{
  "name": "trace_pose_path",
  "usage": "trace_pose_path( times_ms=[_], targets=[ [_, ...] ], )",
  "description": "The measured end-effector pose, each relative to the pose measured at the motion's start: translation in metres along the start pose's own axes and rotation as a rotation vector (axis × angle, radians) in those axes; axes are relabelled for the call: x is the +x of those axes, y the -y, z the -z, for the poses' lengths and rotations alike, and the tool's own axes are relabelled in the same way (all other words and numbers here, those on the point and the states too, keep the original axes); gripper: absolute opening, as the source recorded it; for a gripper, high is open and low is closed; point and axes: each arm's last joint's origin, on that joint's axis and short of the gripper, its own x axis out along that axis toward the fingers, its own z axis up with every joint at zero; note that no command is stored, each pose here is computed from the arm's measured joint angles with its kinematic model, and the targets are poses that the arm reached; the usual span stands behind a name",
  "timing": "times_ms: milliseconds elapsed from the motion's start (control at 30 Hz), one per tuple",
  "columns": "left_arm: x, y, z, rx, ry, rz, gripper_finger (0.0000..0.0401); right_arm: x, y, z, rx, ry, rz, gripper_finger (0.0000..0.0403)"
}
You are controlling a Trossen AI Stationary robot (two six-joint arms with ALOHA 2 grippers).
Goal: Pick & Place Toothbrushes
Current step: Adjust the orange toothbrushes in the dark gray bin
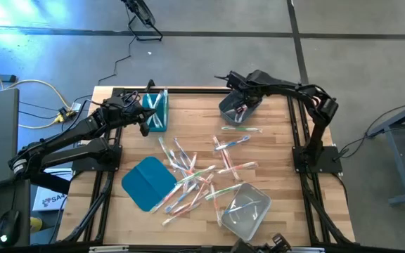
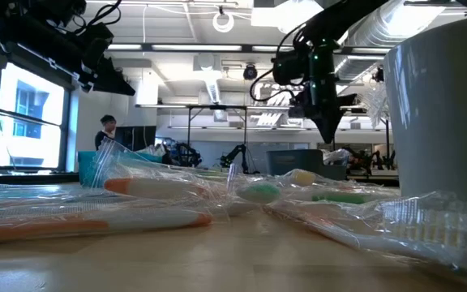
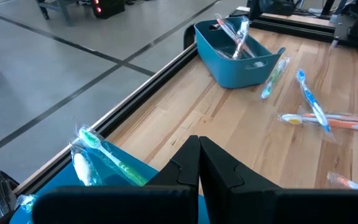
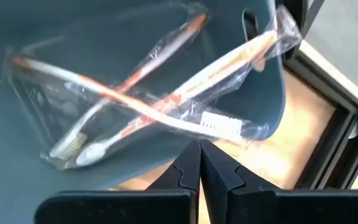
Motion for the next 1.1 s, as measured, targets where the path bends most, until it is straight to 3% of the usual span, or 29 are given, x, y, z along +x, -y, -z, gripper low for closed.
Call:
trace_pose_path(
  times_ms=[433,833,1100],
  targets=[
    [0.000,0.000,0.000,0.000,-0.002,0.001,0.0001,0.017,-0.009,0.005,-0.040,-0.119,0.006,0.0002],
    [0.000,0.000,0.001,-0.001,-0.007,0.001,0.0001,0.057,-0.009,0.019,-0.075,-0.124,0.125,0.0002],
    [0.000,0.000,0.001,0.003,-0.005,0.001,0.0001,0.067,-0.012,0.023,-0.088,-0.109,0.079,0.0002]
  ],
)
